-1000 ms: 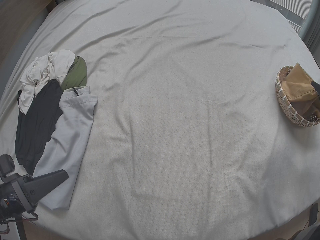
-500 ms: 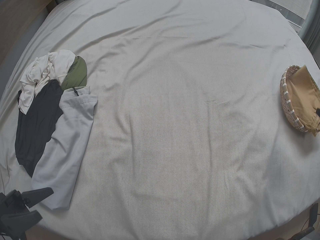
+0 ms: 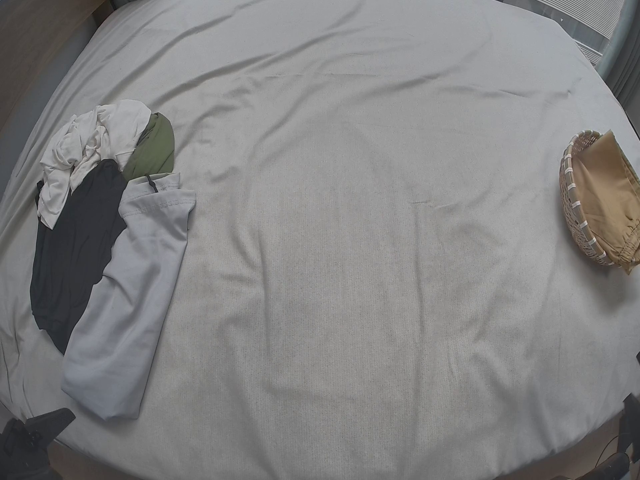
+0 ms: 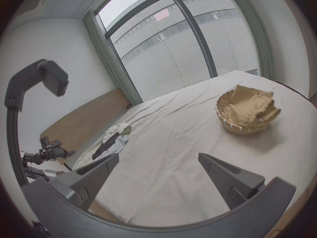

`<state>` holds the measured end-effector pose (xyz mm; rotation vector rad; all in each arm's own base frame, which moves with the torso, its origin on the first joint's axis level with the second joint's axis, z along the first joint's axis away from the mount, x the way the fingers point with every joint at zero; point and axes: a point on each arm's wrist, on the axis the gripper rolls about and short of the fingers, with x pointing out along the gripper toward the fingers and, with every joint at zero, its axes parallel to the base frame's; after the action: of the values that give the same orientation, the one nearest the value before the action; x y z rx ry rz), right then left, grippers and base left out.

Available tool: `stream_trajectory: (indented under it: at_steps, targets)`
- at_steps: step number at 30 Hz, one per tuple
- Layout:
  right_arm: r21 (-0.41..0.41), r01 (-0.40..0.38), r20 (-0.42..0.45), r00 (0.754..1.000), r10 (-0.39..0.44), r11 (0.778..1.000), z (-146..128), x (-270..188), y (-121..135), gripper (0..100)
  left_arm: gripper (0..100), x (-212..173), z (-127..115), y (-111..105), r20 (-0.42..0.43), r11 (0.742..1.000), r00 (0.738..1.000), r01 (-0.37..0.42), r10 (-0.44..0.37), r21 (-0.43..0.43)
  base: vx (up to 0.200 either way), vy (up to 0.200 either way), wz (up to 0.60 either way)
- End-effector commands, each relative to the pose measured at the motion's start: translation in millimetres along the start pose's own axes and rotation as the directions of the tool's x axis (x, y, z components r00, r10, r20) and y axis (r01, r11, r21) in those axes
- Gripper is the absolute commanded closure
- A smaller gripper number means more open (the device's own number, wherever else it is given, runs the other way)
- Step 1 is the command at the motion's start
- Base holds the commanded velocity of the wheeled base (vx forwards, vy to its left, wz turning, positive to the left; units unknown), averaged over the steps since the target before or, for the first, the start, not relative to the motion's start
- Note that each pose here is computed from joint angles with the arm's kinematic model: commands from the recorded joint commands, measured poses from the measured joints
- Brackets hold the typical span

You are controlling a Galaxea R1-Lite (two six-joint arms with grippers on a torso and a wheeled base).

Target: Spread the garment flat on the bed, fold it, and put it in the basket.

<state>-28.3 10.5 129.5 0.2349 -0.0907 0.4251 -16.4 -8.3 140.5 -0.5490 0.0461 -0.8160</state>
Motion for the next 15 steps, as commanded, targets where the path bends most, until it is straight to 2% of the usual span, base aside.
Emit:
stream_trajectory:
  at_steps: [1,2,3,4,5,6,8,9,10,12,13,15]
  targets:
    - [-0.071,0.125,-0.004,0.992,-0.125,0.990,-40.3,-3.8,-13.5,0,0,-10.7,-20.4,5.3,0.076,0.989,0.996,-0.064,0.055,0.130,0.000,0.000,0.00]
    - [-0.118,0.221,-0.012,0.975,-0.224,0.968,-43.6,-4.2,-16.5,0,0,-10.2,-25.5,11.1,0.092,0.978,0.989,-0.129,0.115,0.167,0.000,0.000,0.00]
    - [-0.122,0.257,-0.010,0.965,-0.260,0.959,-44.1,-4.5,-17.5,0,0,-10.0,-28.4,14.1,0.095,0.972,0.985,-0.157,0.143,0.174,0.000,0.000,0.00]
    - [-0.121,0.353,0.011,0.935,-0.355,0.928,-44.0,-5.1,-19.7,0,0,-10.2,-32.2,18.3,0.096,0.953,0.971,-0.234,0.218,0.195,0.000,0.000,0.00]
    - [-0.121,0.353,0.011,0.935,-0.355,0.928,-44.0,-5.1,-19.7,0,0,-10.2,-32.2,18.3,0.096,0.953,0.971,-0.234,0.218,0.195,0.000,0.000,0.00]
    - [-0.136,0.424,0.024,0.905,-0.425,0.896,-43.8,-5.8,-21.2,0,0,-10.7,-38.6,23.4,0.075,0.925,0.944,-0.329,0.320,0.192,0.000,0.000,0.00]
    - [-0.173,0.459,0.032,0.887,-0.461,0.871,-43.2,-6.3,-21.8,0,0,-11.3,-44.8,27.5,0.054,0.890,0.908,-0.417,0.414,0.184,0.000,0.000,0.00]
    - [-0.192,0.484,0.030,0.872,-0.488,0.854,-43.7,-6.8,-22.5,0,0,-11.6,-46.7,27.8,0.071,0.866,0.885,-0.466,0.461,0.182,0.000,0.000,0.00]
    - [-0.192,0.484,0.030,0.872,-0.488,0.854,-43.7,-6.8,-22.5,0,0,-11.6,-46.7,27.8,0.071,0.866,0.885,-0.466,0.461,0.182,0.000,0.000,0.00]
    - [-0.219,0.486,0.014,0.868,-0.496,0.846,-43.1,-7.7,-22.0,0,0,-11.9,-47.8,25.6,0.128,0.828,0.859,-0.512,0.496,0.228,0.000,0.000,0.00]
    - [-0.239,0.480,0.010,0.870,-0.492,0.844,-43.5,-7.6,-22.0,0,0,-12.2,-48.5,25.7,0.138,0.816,0.856,-0.516,0.498,0.259,0.000,0.000,0.00]
    - [-0.273,0.445,0.008,0.887,-0.461,0.853,-43.4,-7.0,-21.4,0,0,-12.4,-48.5,25.7,0.140,0.804,0.856,-0.516,0.498,0.294,0.000,0.000,0.00]
